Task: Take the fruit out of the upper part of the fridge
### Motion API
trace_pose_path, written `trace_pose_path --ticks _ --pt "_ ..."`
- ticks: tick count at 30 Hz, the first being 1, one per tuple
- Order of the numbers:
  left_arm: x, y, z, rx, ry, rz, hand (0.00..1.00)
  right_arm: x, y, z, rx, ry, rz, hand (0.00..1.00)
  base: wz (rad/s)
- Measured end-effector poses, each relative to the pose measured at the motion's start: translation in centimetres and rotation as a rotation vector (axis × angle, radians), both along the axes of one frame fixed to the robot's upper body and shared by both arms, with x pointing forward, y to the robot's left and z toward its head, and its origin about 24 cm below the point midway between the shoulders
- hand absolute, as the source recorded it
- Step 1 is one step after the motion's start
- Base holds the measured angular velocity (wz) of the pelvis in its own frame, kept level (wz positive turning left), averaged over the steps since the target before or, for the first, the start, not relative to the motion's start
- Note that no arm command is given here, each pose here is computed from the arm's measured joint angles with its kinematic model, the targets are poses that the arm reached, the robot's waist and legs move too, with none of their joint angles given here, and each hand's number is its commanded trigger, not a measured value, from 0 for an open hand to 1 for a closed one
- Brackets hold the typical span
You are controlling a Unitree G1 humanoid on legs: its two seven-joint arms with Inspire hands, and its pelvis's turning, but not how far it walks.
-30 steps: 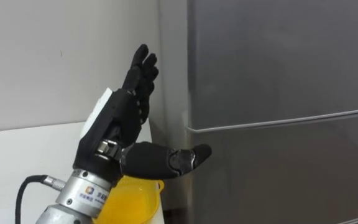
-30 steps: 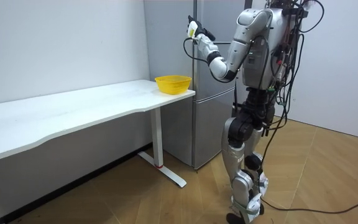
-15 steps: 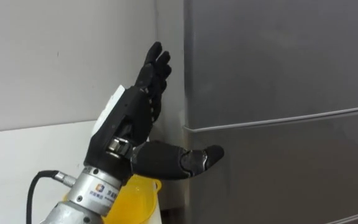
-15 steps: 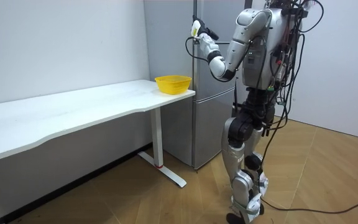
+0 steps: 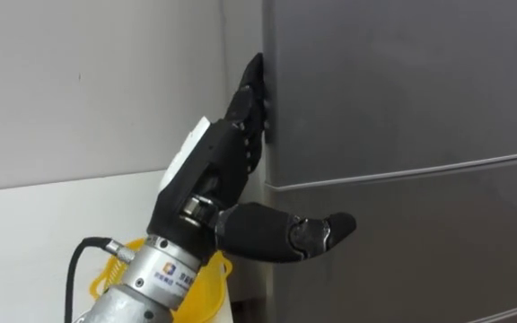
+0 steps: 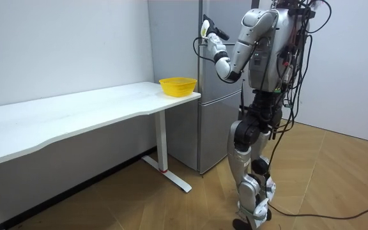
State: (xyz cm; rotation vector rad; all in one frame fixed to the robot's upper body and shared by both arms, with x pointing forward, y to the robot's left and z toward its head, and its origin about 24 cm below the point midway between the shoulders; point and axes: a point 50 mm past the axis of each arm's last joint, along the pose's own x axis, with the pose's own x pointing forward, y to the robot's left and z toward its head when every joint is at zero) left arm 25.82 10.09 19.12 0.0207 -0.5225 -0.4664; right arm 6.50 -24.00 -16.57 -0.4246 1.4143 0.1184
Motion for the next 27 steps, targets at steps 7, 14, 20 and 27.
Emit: trace_pose_path --ticks 7,14,20,27 --pt "0.0 -0.12 -0.02 -0.005 0.004 -0.006 0.0 -0.05 -0.01 -0.01 -0.001 0.002 0.0 0.0 0.0" --pt "0.01 -0.11 0.0 -0.009 0.004 -0.003 1.0 -0.06 0.03 -0.02 0.005 0.005 0.002 0.0 0.0" --pt "0.21 0.63 0.26 -0.044 0.001 0.05 1.0 -0.02 0.05 -0.02 0.008 0.006 0.002 0.0 0.02" --pt "0.36 0.64 0.91 -0.073 -0.02 0.068 1.0 0.08 0.16 -0.03 0.005 0.008 0.025 0.0 0.0"
